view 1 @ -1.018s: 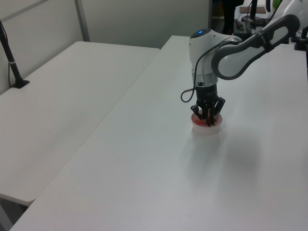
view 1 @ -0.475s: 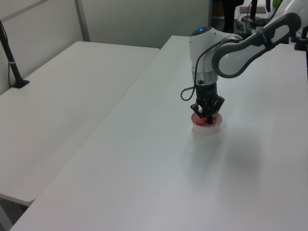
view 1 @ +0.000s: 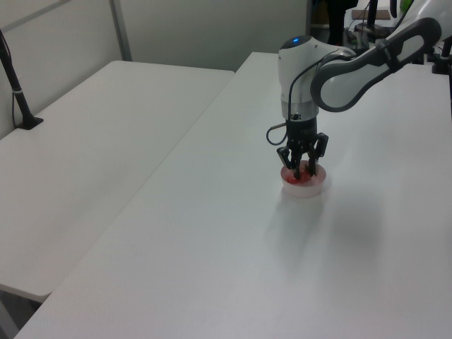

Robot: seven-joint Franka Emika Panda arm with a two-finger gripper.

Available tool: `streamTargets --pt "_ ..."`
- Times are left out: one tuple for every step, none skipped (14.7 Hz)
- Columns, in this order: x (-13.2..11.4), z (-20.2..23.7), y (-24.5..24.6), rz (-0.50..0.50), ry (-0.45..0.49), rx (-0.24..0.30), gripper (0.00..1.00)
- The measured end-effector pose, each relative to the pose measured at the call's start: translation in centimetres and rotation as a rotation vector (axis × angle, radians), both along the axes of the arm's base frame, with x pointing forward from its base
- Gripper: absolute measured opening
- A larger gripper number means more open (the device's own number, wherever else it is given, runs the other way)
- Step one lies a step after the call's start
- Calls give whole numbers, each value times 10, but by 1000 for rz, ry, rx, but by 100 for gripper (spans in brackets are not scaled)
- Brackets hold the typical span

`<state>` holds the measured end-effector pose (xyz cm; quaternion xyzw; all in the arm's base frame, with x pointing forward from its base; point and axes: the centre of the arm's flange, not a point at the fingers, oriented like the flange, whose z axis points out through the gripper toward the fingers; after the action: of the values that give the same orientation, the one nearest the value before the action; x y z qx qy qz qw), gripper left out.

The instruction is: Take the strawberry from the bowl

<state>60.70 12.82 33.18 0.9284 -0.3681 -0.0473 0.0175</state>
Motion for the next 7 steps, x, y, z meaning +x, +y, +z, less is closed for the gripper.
streamTargets --pt "1 0 -4 -47 1 -4 49" --pt "1 -1 -6 -89 2 -8 56" --pt "1 -2 -7 -137 4 -14 65" --pt "1 -3 -7 -189 5 -19 67" --pt "0 -3 -7 -243 7 -25 67" --pt "0 -5 -6 -293 10 -31 69" --pt "-1 -6 -5 -341 13 -37 69"
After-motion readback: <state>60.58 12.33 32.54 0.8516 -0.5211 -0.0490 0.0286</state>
